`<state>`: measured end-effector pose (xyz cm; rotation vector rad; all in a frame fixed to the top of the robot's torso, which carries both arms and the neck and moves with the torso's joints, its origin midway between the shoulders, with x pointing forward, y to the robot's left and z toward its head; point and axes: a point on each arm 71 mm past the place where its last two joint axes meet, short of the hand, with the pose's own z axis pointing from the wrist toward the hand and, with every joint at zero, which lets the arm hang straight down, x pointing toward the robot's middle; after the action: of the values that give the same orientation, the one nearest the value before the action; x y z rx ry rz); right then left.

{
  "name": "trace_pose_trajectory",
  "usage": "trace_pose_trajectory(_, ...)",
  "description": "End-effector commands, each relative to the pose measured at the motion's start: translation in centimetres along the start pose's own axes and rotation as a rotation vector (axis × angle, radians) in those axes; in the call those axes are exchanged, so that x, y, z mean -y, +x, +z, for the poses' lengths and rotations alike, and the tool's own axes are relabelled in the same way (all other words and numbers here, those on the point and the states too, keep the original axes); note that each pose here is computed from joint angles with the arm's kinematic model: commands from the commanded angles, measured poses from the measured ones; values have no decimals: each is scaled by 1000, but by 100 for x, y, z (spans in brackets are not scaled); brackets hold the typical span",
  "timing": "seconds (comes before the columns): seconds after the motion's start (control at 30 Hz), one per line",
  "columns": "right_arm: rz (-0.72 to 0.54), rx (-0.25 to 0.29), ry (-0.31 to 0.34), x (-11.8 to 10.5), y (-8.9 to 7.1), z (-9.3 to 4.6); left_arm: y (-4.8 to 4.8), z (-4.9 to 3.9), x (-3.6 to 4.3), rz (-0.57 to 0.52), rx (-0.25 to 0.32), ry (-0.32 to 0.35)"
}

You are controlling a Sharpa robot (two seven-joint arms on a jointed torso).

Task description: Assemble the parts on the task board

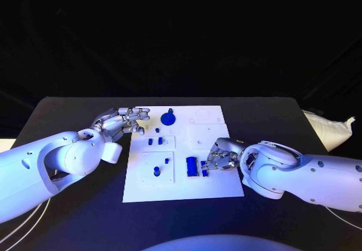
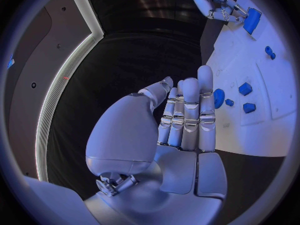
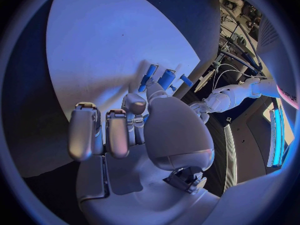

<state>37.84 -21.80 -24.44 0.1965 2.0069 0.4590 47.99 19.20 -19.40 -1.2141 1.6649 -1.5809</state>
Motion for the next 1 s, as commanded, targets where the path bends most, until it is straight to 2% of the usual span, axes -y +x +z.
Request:
trace_pose_trajectory(0.03, -1, 9, -21, -6, 0, -25, 16, 2, 10, 0, -14, 11)
trace_pose_trajectory(0.23, 87, 48, -122, -64, -82, -59, -7, 6, 13, 3, -1, 18)
trace_pose_trajectory(0.4, 177, 108, -188, -92, -238, -45, -31, 20, 16, 3, 14, 35)
trace_pose_trajectory(0.5, 275, 140, -216, -55, -374, 10, -57, 40, 10, -6, 29, 51)
trace_pose_trajectory(0.73, 625, 174, -256, 125, -695, 327, -174, 65, -29, -20, 100, 84)
trace_pose_trajectory(1.0, 910, 207, -295, 215, -908, 685, -277, 164, -84, -43, 170, 115)
